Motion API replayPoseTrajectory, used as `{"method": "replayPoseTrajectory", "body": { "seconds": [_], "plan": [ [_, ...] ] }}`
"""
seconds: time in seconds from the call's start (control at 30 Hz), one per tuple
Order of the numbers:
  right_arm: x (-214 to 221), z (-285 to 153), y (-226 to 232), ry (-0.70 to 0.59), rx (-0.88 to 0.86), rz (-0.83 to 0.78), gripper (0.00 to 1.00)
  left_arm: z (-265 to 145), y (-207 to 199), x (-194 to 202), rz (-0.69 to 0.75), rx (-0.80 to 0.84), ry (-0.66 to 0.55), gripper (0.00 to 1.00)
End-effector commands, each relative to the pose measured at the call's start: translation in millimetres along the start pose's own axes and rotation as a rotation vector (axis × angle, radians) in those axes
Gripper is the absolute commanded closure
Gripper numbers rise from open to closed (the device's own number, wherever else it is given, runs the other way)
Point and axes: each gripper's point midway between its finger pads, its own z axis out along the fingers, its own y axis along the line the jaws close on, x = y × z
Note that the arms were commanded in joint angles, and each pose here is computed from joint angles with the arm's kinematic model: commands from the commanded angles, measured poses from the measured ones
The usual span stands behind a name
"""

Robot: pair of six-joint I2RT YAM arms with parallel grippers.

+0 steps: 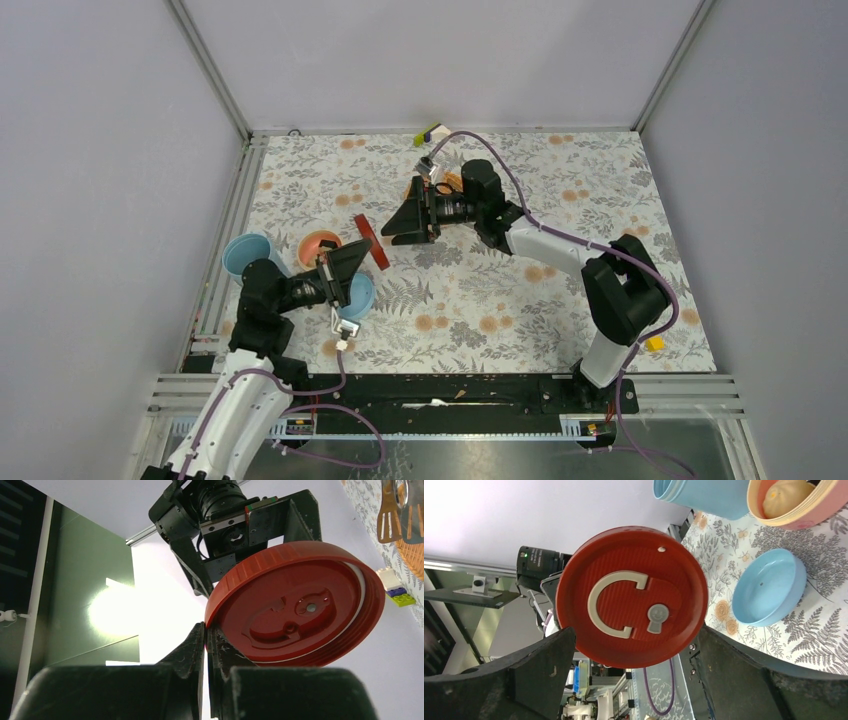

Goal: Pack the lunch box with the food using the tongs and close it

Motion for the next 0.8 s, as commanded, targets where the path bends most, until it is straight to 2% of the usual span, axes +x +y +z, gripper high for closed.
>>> {"method": "replayPoseTrajectory", "body": {
  "seconds": [0.0, 0.4, 0.6, 0.77],
  "plan": [
    [9.5, 3.9, 24.9, 0.044, -0.081, -0.071, 0.01, 1.7, 36.1, 1.1, 0.337, -0.059, -0.016, 1.0],
    [12.5, 16.7, 19.6, 0.084, -0.096, 0.018, 0.03, 2.4, 40.4, -2.5, 0.343, -0.072, -0.022, 1.0],
    [12.0, 17.6, 26.9, 0.083, -0.11, -0.01, 0.02, 3.1, 40.2, -1.9, 0.341, -0.071, -0.021, 1.0],
    [14.2, 21.3, 3.6, 0.088, 0.059, -0.105, 0.03, 4.3, 39.2, 0.1, 0.341, -0.066, -0.019, 1.0]
  ]
}}
